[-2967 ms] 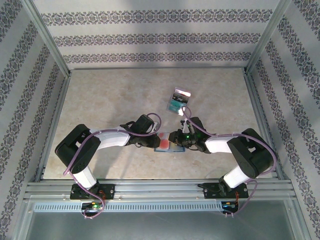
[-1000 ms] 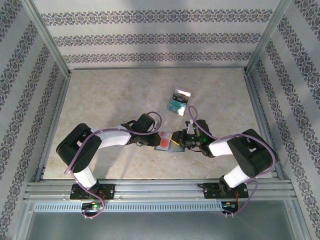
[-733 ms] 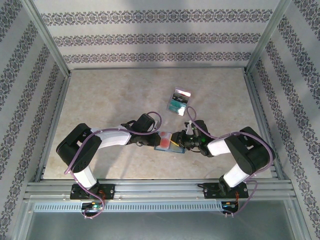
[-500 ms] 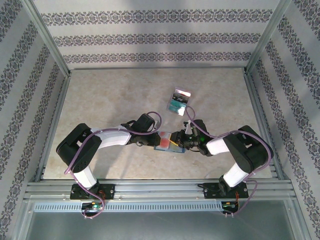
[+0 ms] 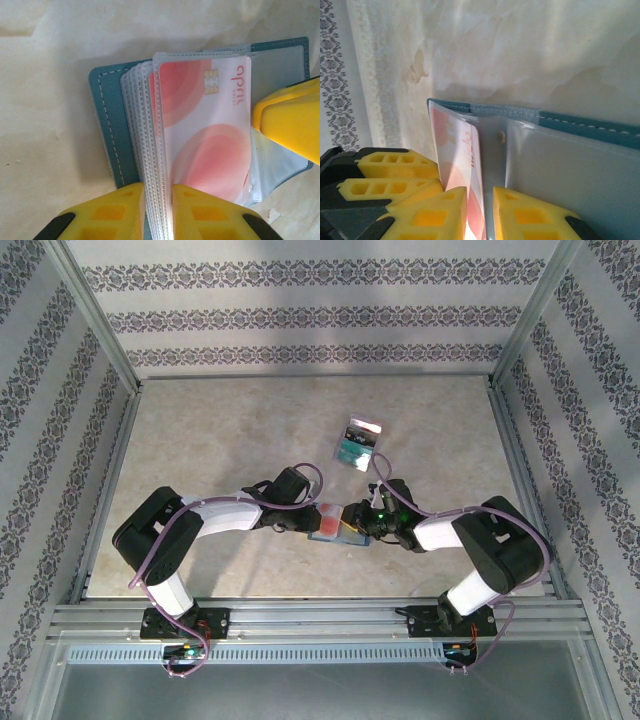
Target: Take the credit cards out of the card holder
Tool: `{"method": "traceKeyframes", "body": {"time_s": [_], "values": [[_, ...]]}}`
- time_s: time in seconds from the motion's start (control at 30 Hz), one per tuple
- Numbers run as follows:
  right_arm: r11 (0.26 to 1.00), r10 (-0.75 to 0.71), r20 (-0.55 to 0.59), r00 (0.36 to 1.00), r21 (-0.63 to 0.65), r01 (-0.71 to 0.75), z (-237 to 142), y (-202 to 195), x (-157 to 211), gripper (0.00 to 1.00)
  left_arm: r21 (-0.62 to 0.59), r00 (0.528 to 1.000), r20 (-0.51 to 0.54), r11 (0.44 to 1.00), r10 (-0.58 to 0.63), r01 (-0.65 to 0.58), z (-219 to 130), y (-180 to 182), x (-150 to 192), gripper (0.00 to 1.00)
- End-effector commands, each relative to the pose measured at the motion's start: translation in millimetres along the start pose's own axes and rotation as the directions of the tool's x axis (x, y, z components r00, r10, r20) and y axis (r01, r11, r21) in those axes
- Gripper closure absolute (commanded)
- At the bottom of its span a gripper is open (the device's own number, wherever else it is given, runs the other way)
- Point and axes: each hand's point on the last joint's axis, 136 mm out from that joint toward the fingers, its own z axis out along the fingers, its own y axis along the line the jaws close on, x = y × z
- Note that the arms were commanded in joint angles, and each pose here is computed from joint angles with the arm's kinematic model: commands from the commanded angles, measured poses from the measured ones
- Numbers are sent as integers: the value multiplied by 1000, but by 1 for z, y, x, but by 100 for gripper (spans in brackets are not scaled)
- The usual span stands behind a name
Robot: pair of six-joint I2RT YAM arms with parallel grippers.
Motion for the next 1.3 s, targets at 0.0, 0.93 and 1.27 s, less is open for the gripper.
{"method": "traceKeyframes", "body": {"time_s": [0.0,0.93,1.27], "values": [[997,-18,4,1000,74,18,-1,-10,2,77,-70,998,-62,997,-20,16,7,15,19,80],[976,-118,-7,993,-186,114,2,49,1,83,-57,997,-68,998,-29,25,10,15,22,81],[975,-97,-42,994,-205,86,14,42,5,81,-50,998,-57,998,-30,28,8,12,18,79]]}}
